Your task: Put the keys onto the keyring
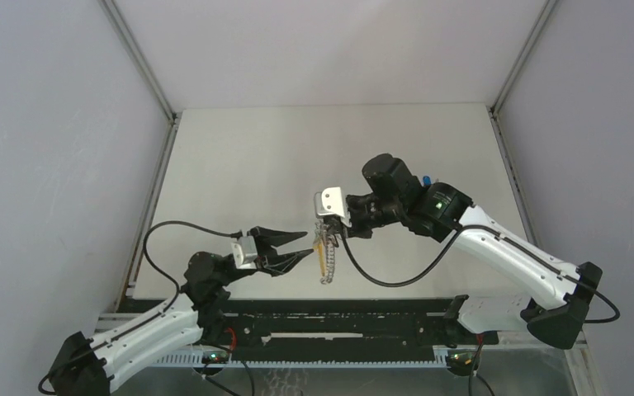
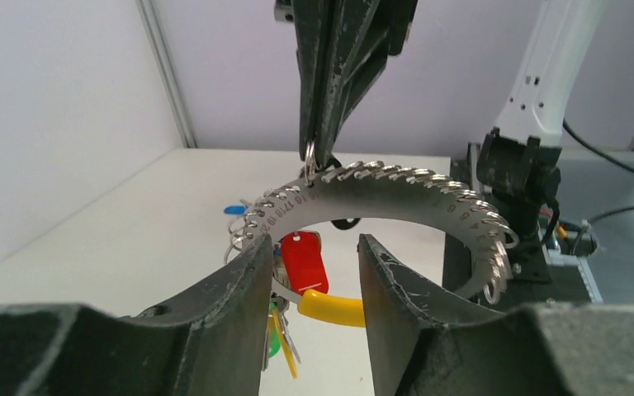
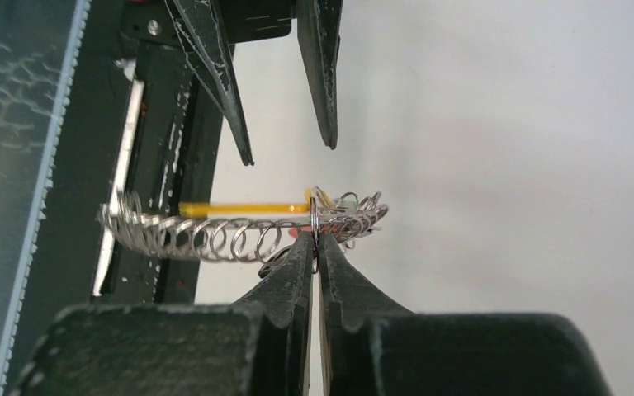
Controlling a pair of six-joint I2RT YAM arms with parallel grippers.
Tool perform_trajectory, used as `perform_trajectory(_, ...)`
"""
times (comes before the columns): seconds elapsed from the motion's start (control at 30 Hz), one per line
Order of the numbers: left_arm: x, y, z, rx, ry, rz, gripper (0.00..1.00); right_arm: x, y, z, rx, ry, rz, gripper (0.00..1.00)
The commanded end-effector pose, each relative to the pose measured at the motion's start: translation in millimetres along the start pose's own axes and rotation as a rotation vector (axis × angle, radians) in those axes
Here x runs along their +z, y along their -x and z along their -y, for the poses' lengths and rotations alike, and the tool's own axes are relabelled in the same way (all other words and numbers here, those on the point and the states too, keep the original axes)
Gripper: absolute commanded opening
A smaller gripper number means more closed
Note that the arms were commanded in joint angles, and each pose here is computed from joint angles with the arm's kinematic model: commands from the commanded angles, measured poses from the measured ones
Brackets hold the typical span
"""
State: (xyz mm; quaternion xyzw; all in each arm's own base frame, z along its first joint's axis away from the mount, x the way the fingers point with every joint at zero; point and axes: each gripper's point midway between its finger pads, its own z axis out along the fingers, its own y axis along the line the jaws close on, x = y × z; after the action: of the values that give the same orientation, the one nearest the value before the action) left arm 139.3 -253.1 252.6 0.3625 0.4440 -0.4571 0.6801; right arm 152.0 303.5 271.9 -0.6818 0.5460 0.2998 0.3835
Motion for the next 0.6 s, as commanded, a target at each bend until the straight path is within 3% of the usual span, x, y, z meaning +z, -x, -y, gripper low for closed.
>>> perform_trajectory(0.0, 4, -6, -1, 0.019, -0.025, -0.095, 0.48, -5, -1, 8, -0.112, -0.06, -0.124, 0.0)
perform_trajectory(0.23, 17, 2, 15, -0.041, -0.137, -0.068, 0.44, 5, -12, 7, -0.213, -0.048, -0.268, 0.0)
perform_trajectory(0.57, 21, 3, 12, -0.055, -0.172, -0.044, 0.41, 15, -21, 4, -0.351, -0.009, -0.328, 0.0)
